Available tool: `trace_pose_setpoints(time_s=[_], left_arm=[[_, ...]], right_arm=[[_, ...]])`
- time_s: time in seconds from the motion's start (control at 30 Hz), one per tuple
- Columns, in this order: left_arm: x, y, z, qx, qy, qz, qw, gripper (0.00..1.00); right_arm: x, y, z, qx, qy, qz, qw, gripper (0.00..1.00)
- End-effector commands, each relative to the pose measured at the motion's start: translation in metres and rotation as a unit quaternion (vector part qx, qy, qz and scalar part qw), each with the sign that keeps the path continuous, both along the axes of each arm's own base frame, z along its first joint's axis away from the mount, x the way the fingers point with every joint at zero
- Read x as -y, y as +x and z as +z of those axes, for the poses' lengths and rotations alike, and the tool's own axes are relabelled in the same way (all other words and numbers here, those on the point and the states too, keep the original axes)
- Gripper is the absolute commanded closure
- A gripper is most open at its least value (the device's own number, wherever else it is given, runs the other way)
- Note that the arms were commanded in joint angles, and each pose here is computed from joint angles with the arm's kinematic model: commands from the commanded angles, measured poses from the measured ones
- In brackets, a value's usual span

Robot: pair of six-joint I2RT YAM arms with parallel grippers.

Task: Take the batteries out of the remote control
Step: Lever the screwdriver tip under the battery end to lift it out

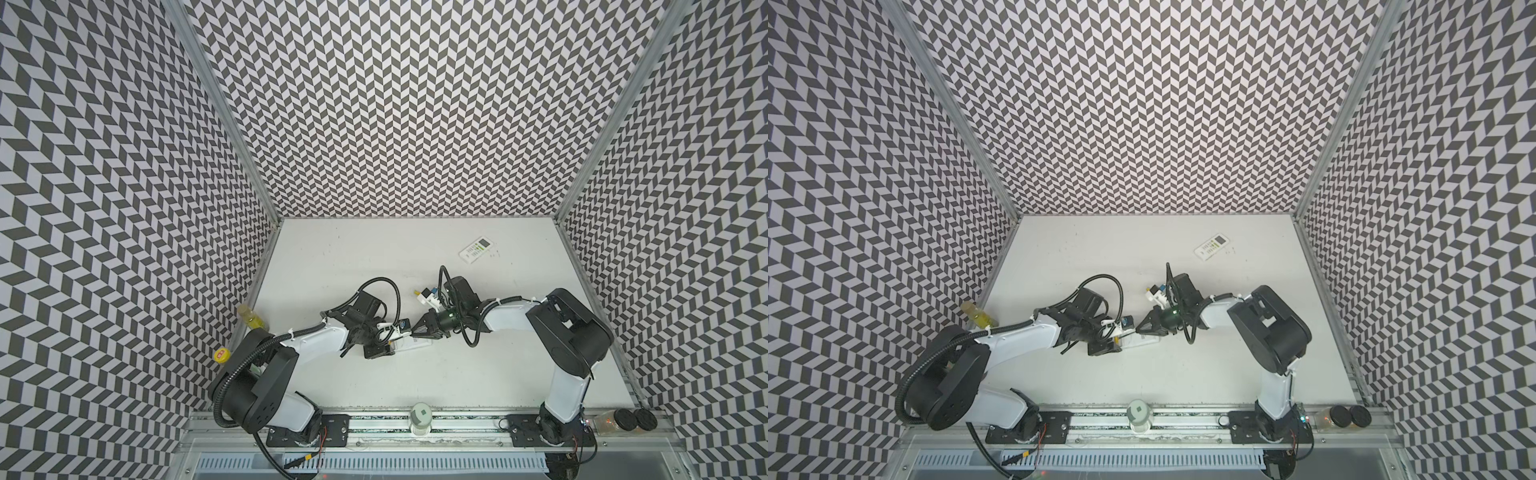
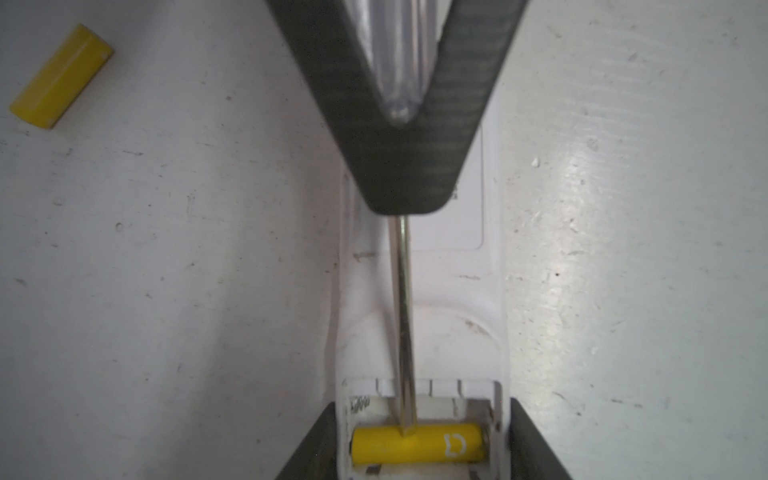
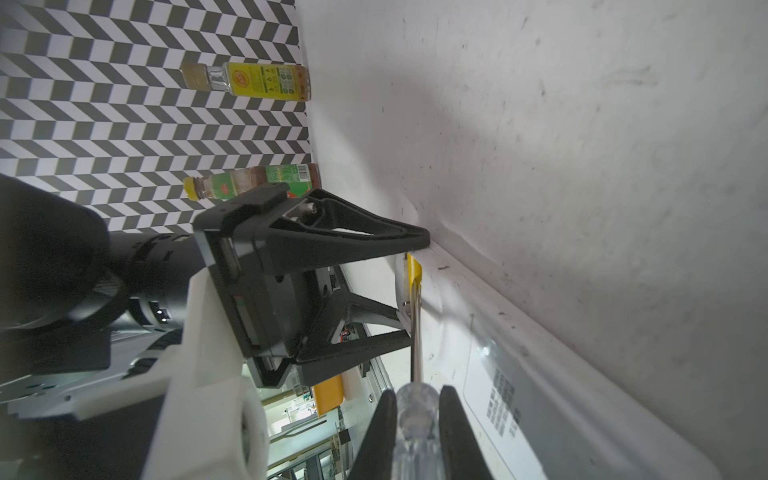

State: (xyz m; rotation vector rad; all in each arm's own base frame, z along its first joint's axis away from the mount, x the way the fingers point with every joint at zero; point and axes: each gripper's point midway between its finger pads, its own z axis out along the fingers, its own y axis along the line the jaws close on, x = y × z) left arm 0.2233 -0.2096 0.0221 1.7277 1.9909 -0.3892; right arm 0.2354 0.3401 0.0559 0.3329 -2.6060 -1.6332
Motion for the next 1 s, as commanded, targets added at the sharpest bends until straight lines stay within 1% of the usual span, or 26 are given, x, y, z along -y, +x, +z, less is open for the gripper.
trace_pose_setpoints(time_s=[0.0,0.13,0.2,0.27,0.37,0.53,0.63,0.77,0.97], left_arm=[[0.01,0.001,0.002,0.012,-0.01,-0.023,1.0,0.71],[0.01,0.0,0.002,0.012,-0.01,-0.023,1.0,0.71],[0.01,0.0,0.002,0.012,-0.01,-0.022,1.0,0.71],[0.01,0.0,0.002,0.012,-0.01,-0.023,1.0,0.71],[0.009,0.001,0.003,0.013,-0.009,-0.022,1.0,0.71],[0.01,0.002,0.004,0.016,-0.011,-0.021,1.0,0.71],[0.01,0.004,0.005,0.02,-0.011,-0.017,1.0,0.71],[0.01,0.005,0.005,0.02,-0.011,-0.009,1.0,0.71],[0.014,0.002,0.004,0.018,-0.015,-0.014,1.0,0.71]], right_arm=[[0.004,-0.016,-0.028,-0.031,-0.023,0.006,0.999,1.0],[0.001,-0.017,-0.021,-0.021,-0.002,0.012,1.0,1.0],[0.001,-0.015,-0.02,-0.02,-0.007,0.012,1.0,1.0],[0.006,-0.007,-0.023,-0.005,-0.048,-0.006,0.999,1.0],[0.017,0.005,-0.014,0.018,-0.11,-0.037,0.993,1.0],[0.031,0.01,0.004,0.029,-0.179,-0.072,0.981,1.0],[0.026,0.007,0.011,0.034,-0.198,-0.068,0.977,1.0],[0.017,0.003,0.006,0.028,-0.226,-0.056,0.972,1.0],[0.01,-0.005,0.006,0.015,-0.237,-0.051,0.97,1.0]])
